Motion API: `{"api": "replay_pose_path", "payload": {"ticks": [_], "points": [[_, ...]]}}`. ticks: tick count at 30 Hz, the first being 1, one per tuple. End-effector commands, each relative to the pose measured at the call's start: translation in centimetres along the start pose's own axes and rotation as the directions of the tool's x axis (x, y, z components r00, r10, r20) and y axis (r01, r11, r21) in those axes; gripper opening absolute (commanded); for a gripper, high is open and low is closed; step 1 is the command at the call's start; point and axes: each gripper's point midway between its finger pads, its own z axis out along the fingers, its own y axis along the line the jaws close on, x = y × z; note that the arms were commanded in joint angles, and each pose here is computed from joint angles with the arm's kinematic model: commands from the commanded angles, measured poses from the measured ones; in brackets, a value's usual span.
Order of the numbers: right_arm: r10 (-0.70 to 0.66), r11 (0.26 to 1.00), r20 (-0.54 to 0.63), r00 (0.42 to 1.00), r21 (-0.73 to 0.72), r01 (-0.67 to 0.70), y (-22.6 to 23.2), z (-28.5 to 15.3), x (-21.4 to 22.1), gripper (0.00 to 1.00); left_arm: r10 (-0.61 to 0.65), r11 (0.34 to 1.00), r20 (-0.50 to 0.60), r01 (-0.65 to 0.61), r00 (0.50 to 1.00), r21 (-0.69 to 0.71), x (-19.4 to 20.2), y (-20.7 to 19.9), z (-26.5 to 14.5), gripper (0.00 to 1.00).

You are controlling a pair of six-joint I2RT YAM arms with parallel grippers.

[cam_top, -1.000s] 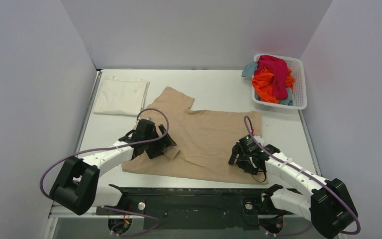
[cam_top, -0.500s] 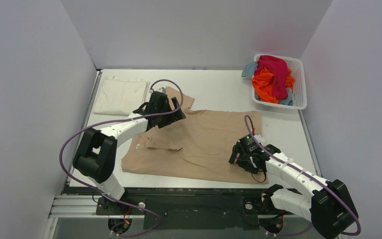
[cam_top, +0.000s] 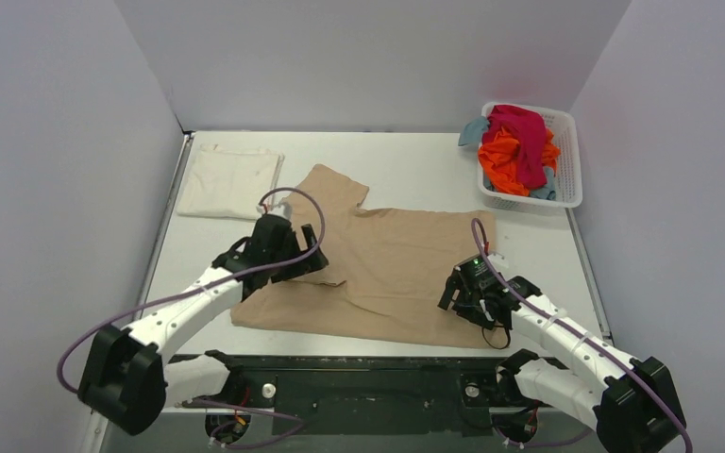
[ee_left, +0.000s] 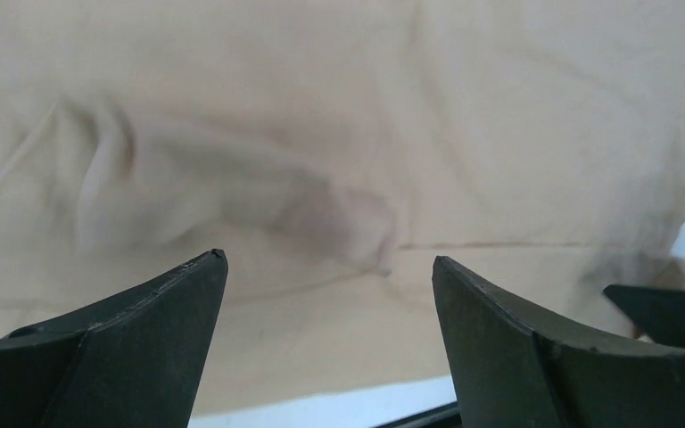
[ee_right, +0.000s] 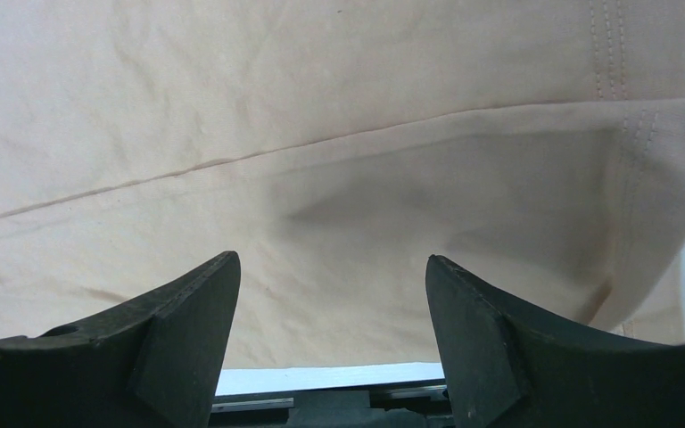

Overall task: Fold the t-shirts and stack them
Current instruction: Fold the flattened tshirt in 1/3 of the way

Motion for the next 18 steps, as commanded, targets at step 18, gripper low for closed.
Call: {"api": "replay_pose_path", "payload": {"ticks": [18], "points": [[-0.047,0.999,0.000,0.999,0.020,0.047,0.0,-0.5,-0.3,0.71,-0.124,0.991,0.206,0.113,0.971,0.065,-3.2,0.0,3.0,0.96]]}}
